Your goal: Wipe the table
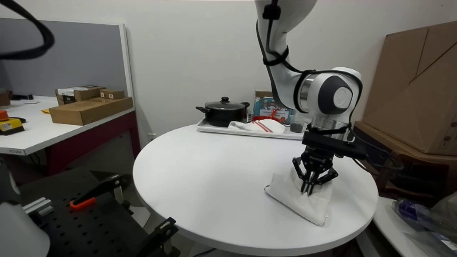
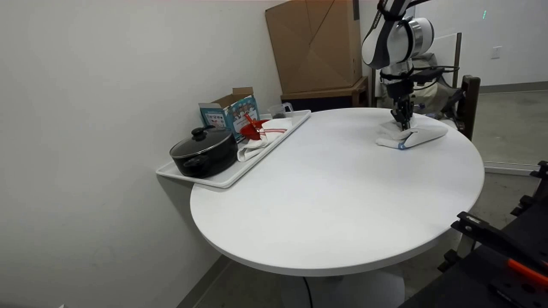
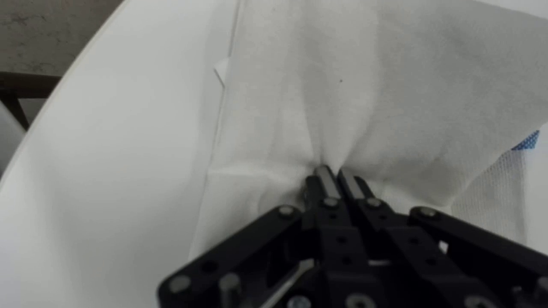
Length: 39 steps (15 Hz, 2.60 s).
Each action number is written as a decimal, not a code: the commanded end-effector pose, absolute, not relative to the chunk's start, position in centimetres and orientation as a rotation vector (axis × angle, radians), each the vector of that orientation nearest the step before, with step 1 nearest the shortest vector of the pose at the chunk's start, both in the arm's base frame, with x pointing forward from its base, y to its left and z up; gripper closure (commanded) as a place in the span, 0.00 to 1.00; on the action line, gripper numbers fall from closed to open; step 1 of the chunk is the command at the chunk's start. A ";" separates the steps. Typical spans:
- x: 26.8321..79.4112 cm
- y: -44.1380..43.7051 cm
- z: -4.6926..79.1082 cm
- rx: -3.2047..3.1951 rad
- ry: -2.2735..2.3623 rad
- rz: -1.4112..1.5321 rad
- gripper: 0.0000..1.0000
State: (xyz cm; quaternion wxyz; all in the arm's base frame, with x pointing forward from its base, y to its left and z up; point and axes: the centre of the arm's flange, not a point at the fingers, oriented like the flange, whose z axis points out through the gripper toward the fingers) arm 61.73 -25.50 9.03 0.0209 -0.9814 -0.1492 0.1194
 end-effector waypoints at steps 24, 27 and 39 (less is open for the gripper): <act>68.8 7.5 8.4 -2.843 -0.997 0.426 0.96; 66.9 5.3 9.3 -2.902 -0.989 0.450 0.99; 62.2 18.1 8.3 -2.749 -1.399 0.159 0.99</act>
